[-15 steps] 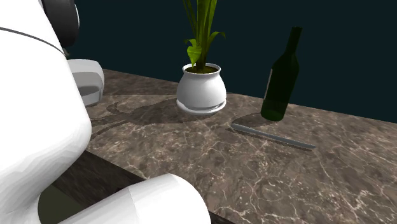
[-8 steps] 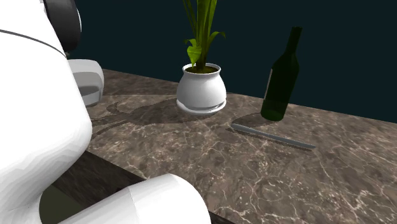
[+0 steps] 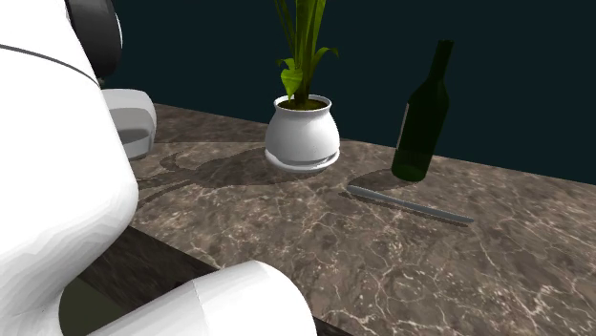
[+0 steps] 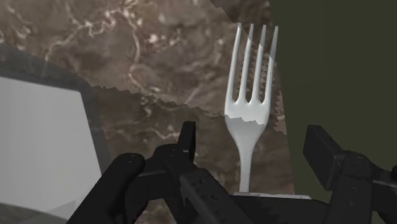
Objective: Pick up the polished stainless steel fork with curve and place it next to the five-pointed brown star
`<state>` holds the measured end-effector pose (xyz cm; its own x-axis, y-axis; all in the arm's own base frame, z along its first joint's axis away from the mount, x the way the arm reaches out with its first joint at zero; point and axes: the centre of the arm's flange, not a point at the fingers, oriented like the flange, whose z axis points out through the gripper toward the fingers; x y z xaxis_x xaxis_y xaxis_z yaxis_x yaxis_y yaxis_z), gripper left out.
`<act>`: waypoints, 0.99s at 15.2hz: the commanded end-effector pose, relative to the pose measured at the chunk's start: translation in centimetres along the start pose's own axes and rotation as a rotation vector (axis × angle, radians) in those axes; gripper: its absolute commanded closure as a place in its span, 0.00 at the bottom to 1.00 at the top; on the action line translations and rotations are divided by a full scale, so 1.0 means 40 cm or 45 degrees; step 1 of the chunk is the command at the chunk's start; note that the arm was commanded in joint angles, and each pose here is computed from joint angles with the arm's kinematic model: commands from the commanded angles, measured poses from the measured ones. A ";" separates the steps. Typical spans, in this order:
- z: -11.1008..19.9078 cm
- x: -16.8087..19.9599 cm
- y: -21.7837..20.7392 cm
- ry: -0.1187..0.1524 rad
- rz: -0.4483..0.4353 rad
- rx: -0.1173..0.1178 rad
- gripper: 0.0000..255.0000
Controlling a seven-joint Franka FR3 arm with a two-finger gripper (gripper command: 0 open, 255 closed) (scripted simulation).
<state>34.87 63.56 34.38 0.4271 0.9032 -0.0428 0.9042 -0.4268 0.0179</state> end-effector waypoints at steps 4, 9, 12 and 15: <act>0.000 0.000 0.000 0.000 0.000 0.000 0.00; -0.125 0.000 0.000 0.000 0.000 0.000 0.00; -0.125 0.000 0.000 0.000 0.000 0.000 0.00; -0.125 0.000 0.000 0.000 0.000 0.000 0.00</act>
<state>34.87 63.80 39.36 0.4271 0.9032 -0.0429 0.9042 -0.4267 0.0179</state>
